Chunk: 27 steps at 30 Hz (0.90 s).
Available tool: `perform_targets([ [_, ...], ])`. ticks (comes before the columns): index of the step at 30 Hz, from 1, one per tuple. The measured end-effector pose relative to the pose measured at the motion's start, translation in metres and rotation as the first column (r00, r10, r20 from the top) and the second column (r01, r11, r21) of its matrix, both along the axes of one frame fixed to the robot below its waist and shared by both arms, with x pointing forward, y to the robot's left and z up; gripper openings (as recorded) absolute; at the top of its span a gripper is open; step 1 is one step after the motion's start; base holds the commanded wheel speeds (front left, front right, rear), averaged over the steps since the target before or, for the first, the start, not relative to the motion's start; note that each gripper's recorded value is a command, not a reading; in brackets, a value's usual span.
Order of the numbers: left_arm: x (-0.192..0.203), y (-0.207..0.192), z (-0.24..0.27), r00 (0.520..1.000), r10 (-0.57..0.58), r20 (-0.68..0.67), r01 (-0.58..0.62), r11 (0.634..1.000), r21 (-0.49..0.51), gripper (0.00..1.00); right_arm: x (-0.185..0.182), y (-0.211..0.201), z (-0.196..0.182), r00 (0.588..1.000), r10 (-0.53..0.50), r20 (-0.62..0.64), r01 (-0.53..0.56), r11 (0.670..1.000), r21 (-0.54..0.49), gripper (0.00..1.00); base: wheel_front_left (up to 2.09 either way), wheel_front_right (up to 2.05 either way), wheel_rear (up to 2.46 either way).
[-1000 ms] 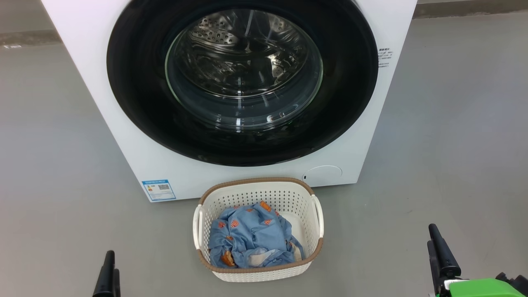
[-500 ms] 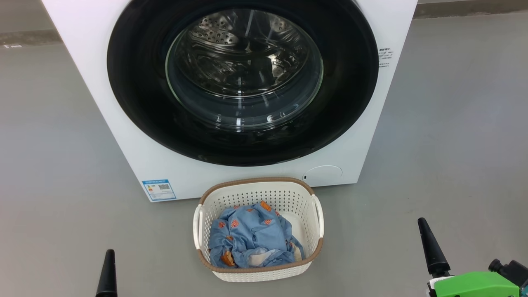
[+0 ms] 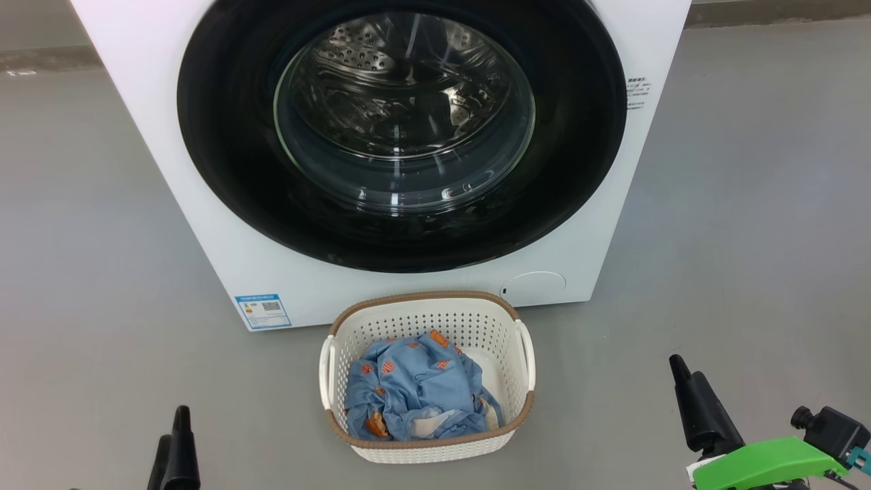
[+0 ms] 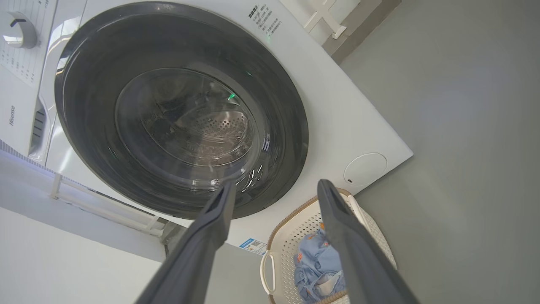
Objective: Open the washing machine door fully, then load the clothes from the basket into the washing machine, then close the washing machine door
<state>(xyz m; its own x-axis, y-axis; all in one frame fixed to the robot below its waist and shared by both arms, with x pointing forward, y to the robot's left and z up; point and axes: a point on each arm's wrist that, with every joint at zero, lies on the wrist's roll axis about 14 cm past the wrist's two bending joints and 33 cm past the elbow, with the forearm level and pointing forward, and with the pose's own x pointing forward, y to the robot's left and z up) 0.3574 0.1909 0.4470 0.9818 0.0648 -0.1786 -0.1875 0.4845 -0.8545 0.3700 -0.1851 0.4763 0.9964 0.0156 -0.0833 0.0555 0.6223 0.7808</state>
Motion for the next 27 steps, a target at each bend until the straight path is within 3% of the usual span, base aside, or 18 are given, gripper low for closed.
perform_targets([
  [12, 0.004, 0.009, 0.007, 1.000, -0.020, 0.013, 0.017, 0.975, 0.223, 1.00, 0.001, 0.003, 0.000, 0.999, 0.053, 0.008, -0.050, 0.967, -0.249, 1.00, 0.00, 0.00, 0.00],
  [27, 0.005, 0.011, 0.013, 0.998, -0.063, 0.015, 0.048, 0.883, 0.467, 1.00, 0.005, 0.009, 0.005, 0.995, 0.100, 0.030, -0.076, 0.886, -0.457, 1.00, 0.00, 0.00, 0.00],
])
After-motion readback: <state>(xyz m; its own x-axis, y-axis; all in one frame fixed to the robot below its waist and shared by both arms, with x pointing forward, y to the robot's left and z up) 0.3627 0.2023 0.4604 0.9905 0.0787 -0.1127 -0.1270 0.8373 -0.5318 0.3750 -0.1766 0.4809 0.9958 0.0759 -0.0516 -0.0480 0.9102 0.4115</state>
